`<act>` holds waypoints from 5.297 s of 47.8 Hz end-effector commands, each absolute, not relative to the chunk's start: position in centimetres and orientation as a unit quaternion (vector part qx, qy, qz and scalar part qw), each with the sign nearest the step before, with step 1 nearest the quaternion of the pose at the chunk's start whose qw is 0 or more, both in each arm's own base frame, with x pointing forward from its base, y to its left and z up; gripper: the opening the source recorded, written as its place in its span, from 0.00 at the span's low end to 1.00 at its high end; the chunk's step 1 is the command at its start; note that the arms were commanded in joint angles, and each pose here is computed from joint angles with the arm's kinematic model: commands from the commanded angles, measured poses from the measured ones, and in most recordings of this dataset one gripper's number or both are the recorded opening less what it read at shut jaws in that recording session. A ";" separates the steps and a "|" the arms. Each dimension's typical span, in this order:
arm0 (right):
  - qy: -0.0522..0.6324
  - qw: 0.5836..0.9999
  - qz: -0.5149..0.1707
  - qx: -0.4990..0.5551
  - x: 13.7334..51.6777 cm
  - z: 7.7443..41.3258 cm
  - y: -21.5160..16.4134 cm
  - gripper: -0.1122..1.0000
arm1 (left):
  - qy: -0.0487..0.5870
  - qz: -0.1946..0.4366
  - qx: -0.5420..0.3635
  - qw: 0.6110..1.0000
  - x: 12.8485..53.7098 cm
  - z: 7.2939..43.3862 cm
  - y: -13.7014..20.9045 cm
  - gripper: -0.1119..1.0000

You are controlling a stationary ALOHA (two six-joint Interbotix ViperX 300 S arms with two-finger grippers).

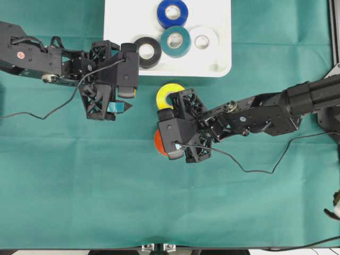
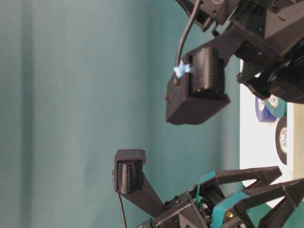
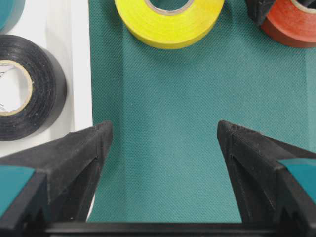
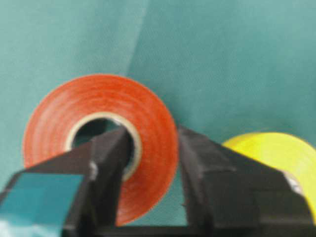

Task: Put the tape alternately from left to right into the white case.
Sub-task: 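Move the right gripper to the orange-red tape roll and grasp it, then lift the orange-red roll and place it in the tray's upper right, then release the orange-red roll and pull the right gripper back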

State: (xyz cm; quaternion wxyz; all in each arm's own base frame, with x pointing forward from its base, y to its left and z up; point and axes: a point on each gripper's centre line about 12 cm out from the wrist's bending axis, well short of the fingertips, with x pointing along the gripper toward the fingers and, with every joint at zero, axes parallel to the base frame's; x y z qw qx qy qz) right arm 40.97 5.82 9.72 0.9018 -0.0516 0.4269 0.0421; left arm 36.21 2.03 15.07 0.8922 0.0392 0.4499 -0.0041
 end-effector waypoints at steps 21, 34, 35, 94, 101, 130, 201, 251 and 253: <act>0.391 0.918 0.054 -0.048 41.7 12.3 6.7 0.36 | 0.443 -0.003 0.038 0.896 36.0 15.5 2.0 0.86; 0.359 0.931 0.050 -0.049 41.2 16.0 6.7 0.34 | 0.443 -0.004 0.038 0.896 35.9 15.6 1.9 0.86; 0.359 0.931 0.048 -0.049 41.2 16.2 6.6 0.34 | 0.444 -0.004 0.038 0.895 35.8 15.5 1.9 0.86; 0.395 0.915 -0.052 -0.063 39.0 18.1 0.5 0.34 | 0.447 -0.012 0.042 0.893 35.5 15.2 1.3 0.86; 0.397 0.914 -0.072 -0.055 38.3 18.2 -1.2 0.34 | 0.448 -0.013 0.042 0.893 35.5 15.2 1.2 0.86; 0.399 0.904 -0.145 -0.038 36.5 18.3 -7.7 0.34 | 0.448 -0.008 0.031 0.893 35.5 15.2 1.1 0.86; 0.391 0.875 -0.283 0.028 30.8 16.7 -20.3 0.34 | 0.445 -0.012 0.032 0.895 35.7 15.4 0.7 0.86; 0.397 0.872 -0.284 0.037 30.1 16.1 -19.8 0.83 | 0.445 -0.013 0.033 0.895 35.8 15.4 0.7 0.86; 0.397 0.872 -0.284 0.037 30.0 16.2 -19.7 0.83 | 0.445 -0.013 0.033 0.895 35.8 15.4 0.7 0.86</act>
